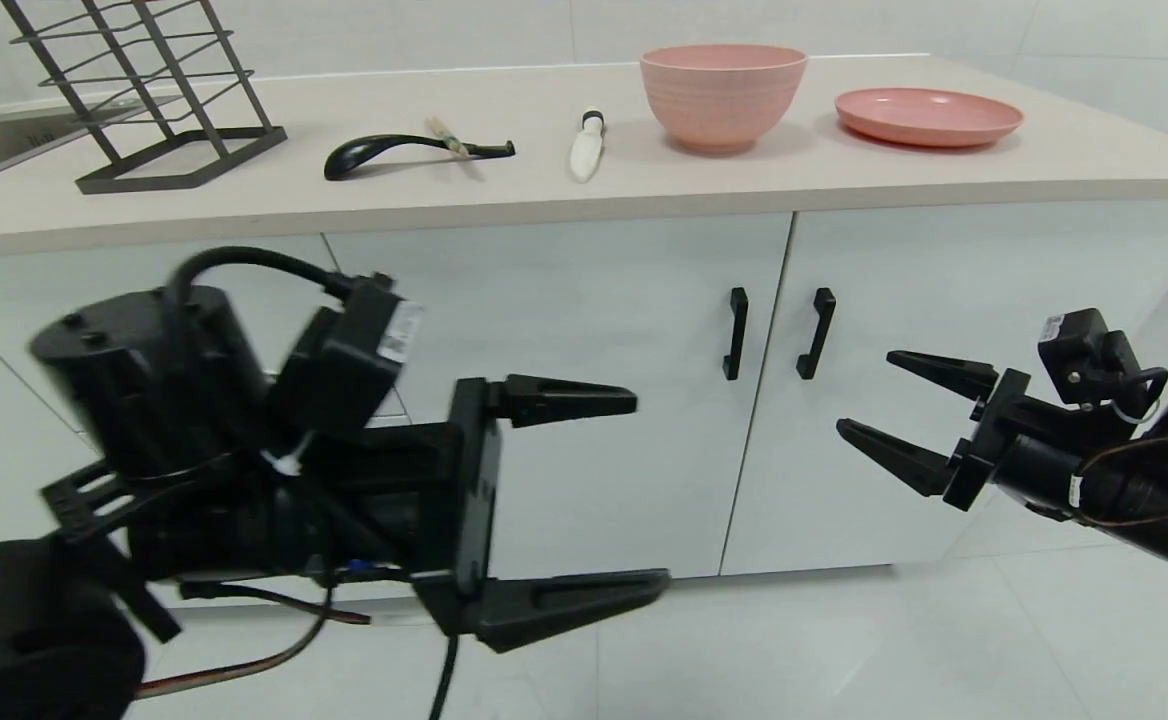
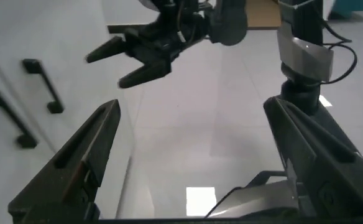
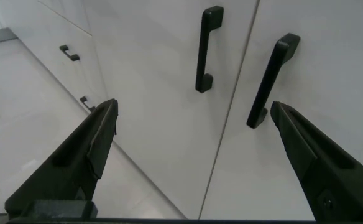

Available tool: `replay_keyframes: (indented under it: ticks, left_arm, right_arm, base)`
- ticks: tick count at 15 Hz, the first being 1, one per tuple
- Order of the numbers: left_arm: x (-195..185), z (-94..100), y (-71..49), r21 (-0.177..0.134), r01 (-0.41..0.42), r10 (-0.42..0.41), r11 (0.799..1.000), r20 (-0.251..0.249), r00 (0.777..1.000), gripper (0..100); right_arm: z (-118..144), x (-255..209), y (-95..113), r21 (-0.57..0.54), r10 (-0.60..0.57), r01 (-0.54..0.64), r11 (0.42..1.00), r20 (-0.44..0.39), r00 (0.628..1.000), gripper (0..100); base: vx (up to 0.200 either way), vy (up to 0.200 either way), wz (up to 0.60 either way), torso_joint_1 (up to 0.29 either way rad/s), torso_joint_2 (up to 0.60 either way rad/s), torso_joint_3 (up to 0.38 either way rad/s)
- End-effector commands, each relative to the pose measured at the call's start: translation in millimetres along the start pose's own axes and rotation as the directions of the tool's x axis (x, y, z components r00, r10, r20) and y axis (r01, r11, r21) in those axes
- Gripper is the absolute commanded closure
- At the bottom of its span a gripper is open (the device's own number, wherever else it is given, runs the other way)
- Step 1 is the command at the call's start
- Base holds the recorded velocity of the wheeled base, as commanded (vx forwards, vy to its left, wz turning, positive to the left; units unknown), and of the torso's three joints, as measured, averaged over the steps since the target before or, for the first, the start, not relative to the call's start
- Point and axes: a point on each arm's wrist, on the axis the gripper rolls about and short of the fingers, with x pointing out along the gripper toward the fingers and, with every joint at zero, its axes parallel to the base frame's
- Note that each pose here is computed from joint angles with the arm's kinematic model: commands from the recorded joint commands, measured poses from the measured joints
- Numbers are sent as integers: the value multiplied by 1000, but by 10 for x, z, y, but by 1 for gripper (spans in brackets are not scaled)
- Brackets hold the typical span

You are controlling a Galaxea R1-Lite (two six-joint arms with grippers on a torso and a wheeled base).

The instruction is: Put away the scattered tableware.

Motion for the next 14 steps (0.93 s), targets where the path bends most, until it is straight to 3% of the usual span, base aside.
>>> replay_keyframes:
  ticks: [1,3,5,9,11,13,14]
  left_arm:
    - [584,-385,191,-53,66,-68,996,-38,997,0]
    - [850,-410,403,-11,-3,3,1000,-21,1000,0]
    - [1102,-446,536,11,3,-3,1000,3,1000,0]
    - [1431,-527,762,12,14,-15,1000,7,1000,0]
    - [1596,-658,920,23,-5,5,1000,22,1000,0]
    - [1655,-671,977,34,-22,20,999,34,999,0]
    - [1654,-638,993,42,-69,67,997,39,997,0]
  right_arm:
    - [17,55,-19,-10,6,-6,1000,16,1000,0]
    - [11,113,-59,-16,5,-4,1000,25,1000,0]
    - [-40,159,-82,-11,17,-16,1000,19,1000,0]
    - [-147,332,-192,-15,29,-29,999,27,999,0]
    - [-255,416,-317,-16,59,-59,998,26,998,0]
    - [-316,503,-398,-25,63,-62,998,33,997,0]
    - [-327,541,-424,-30,65,-64,997,39,997,0]
  base:
    - [0,0,0,0,0,0]
    - [0,0,0,0,0,0]
    - [0,0,0,0,0,0]
    - [0,0,0,0,0,0]
    - [0,0,0,0,0,0]
    - [0,0,0,0,0,0]
    - [0,0,0,0,0,0]
